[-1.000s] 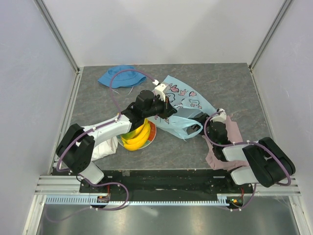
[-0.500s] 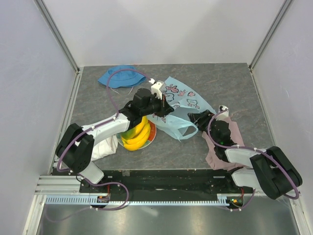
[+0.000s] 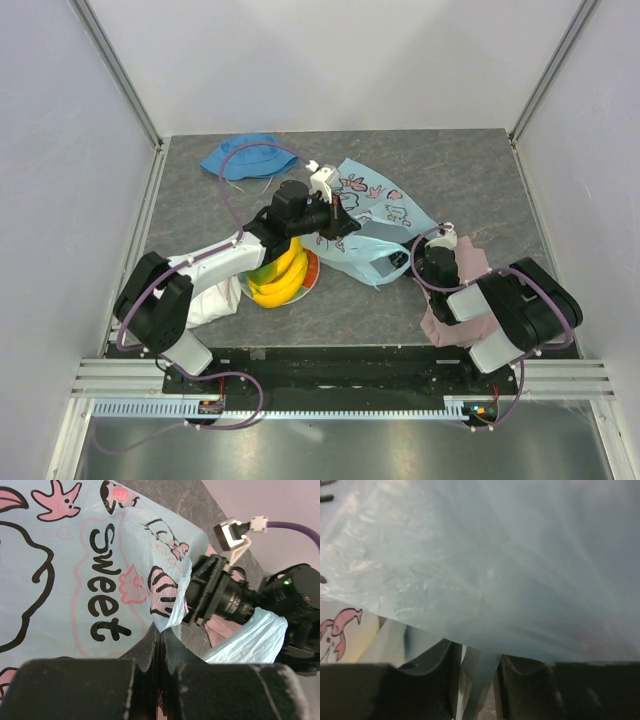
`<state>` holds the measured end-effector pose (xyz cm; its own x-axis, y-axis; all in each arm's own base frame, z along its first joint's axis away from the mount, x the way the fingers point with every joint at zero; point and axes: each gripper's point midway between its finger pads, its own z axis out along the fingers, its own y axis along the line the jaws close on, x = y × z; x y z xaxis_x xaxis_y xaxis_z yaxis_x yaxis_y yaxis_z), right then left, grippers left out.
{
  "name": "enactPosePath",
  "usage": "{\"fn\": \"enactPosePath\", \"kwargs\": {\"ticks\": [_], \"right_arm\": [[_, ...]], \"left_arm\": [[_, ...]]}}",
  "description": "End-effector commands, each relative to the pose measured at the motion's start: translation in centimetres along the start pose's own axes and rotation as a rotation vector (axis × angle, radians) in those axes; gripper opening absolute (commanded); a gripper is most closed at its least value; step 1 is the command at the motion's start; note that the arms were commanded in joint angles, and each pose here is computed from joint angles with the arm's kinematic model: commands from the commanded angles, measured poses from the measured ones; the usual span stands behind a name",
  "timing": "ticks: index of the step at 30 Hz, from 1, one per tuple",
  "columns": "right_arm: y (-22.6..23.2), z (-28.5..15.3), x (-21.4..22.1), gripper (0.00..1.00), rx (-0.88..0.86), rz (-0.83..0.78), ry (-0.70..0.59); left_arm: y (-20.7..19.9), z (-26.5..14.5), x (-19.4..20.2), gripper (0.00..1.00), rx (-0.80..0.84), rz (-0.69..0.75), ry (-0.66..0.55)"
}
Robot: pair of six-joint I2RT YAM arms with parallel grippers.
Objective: Place the fruits into the plastic bag
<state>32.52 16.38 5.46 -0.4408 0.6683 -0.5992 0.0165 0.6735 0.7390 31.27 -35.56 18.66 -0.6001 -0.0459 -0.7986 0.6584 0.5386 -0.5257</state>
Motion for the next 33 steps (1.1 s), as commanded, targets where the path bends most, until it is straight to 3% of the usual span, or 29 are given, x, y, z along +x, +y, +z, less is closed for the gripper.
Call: {"fn": "enactPosePath", "kwargs": {"ticks": [1, 3, 6, 11, 16, 19, 22, 23, 25, 26, 29, 33], "right_arm": [[3.2, 1.0, -2.3, 0.25, -0.116, 0.059, -0.089], [2.3, 0.9, -2.6, 0.10, -0.068, 0.066, -0.098], [0.9, 0.4, -4.2, 0.00, 0.032, 0.030, -0.127], [3.4, -2.4, -11.0, 0.00, 0.134, -0.165, -0.261], [6.2, -6.2, -17.3, 0.00, 0.227, -0.355, -0.367], [8.0, -6.8, -18.4, 0.00, 0.219, -0.397, -0.345], [9.8, -7.0, -19.2, 0.00, 0.195, -0.430, -0.323], [10.3, -7.1, -19.7, 0.00, 0.187, -0.440, -0.329], [11.7, -7.4, -20.8, 0.00, 0.166, -0.450, -0.354], [11.7, -7.4, -20.6, 0.00, 0.173, -0.466, -0.333], [13.1, -7.4, -21.3, 0.00, 0.148, -0.493, -0.322], [15.2, -7.1, -21.2, 0.00, 0.079, -0.523, -0.276]], "left_arm": [[-1.5, -0.6, -1.9, 0.02, 0.061, -0.003, -0.055], [-0.1, -1.2, -3.1, 0.02, 0.023, -0.020, -0.079], [2.6, -3.0, -6.5, 0.02, -0.028, -0.074, -0.160], [6.5, -5.6, -11.5, 0.02, -0.111, -0.094, -0.259], [9.4, -6.7, -12.3, 0.02, -0.199, -0.122, -0.294], [8.4, -6.7, -12.1, 0.04, -0.132, -0.072, -0.291], [6.1, -6.8, -12.0, 0.16, 0.000, -0.023, -0.307], [5.7, -6.8, -11.9, 0.24, 0.024, -0.016, -0.310], [4.7, -7.0, -11.6, 0.44, 0.077, 0.012, -0.302], [4.4, -6.9, -11.5, 0.63, 0.096, 0.028, -0.299], [3.5, -7.0, -11.0, 0.78, 0.137, 0.072, -0.285], [2.0, -7.6, -10.7, 0.87, 0.173, 0.147, -0.314]]}}
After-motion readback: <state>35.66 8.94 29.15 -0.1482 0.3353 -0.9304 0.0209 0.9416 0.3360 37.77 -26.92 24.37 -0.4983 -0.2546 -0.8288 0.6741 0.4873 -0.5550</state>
